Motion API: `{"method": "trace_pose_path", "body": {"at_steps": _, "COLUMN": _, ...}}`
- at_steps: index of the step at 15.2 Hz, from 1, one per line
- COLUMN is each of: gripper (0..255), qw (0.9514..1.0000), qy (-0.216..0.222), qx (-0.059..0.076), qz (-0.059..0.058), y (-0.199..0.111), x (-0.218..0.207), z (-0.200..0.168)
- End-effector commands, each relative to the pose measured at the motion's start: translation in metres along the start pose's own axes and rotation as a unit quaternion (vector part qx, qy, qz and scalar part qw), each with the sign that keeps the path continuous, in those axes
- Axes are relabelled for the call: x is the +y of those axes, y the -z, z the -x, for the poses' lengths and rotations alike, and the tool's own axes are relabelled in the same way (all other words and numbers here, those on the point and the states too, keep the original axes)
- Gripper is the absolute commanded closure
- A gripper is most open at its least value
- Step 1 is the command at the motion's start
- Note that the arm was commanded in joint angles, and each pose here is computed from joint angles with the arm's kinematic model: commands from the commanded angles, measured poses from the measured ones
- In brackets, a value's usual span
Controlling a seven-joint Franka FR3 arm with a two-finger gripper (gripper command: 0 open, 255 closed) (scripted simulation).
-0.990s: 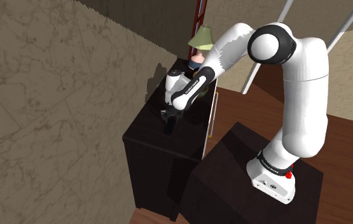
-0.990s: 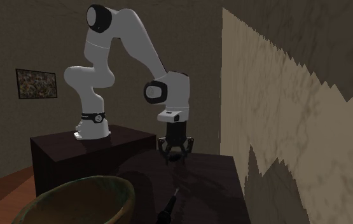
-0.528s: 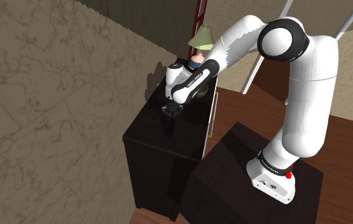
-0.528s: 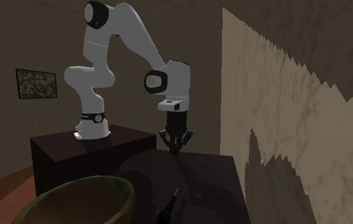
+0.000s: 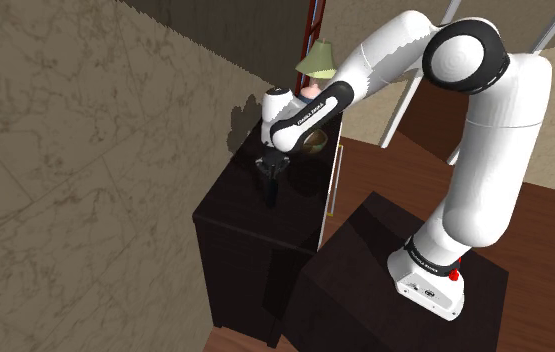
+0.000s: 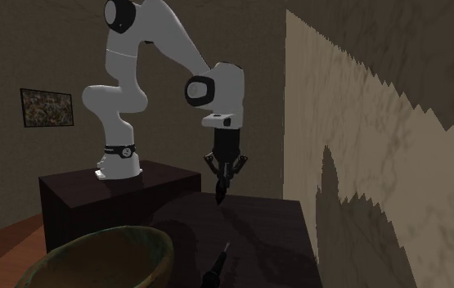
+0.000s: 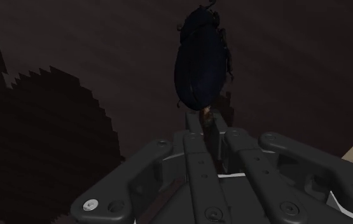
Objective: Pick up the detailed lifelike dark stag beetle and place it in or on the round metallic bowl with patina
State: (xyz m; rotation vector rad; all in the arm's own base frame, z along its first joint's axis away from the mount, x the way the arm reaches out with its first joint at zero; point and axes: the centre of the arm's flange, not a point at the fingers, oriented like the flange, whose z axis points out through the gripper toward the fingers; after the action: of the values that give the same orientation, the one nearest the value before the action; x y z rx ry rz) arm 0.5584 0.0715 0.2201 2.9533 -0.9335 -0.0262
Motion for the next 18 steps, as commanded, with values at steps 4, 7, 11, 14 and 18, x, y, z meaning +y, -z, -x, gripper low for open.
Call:
{"method": "trace_pose_path", "body": {"at_steps": 4, "gripper": 255, "qw": 1.0, "qy": 0.0, "qx": 0.0, "qz": 0.0, "y": 0.027, "x": 0.001, "z": 0.0}}
{"method": "trace_pose_path", "body": {"at_steps": 7, "gripper": 255, "qw": 1.0, "qy": 0.0, "qx": 0.0, "qz": 0.0, "y": 0.043, "x": 0.002, "z": 0.0}}
{"method": "trace_pose_path", "body": {"at_steps": 11, "gripper": 255, "qw": 1.0, "qy": 0.0, "qx": 0.0, "qz": 0.0, "y": 0.064, "x": 0.003, "z": 0.0}}
{"method": "trace_pose_path", "body": {"at_steps": 14, "gripper": 255, "qw": 1.0, "qy": 0.0, "qx": 0.0, "qz": 0.0, "y": 0.071, "x": 0.011, "z": -0.01}}
{"method": "trace_pose_path", "body": {"at_steps": 18, "gripper": 255, "qw": 1.0, "qy": 0.0, "qx": 0.0, "qz": 0.0, "y": 0.07, "x": 0.045, "z": -0.051}}
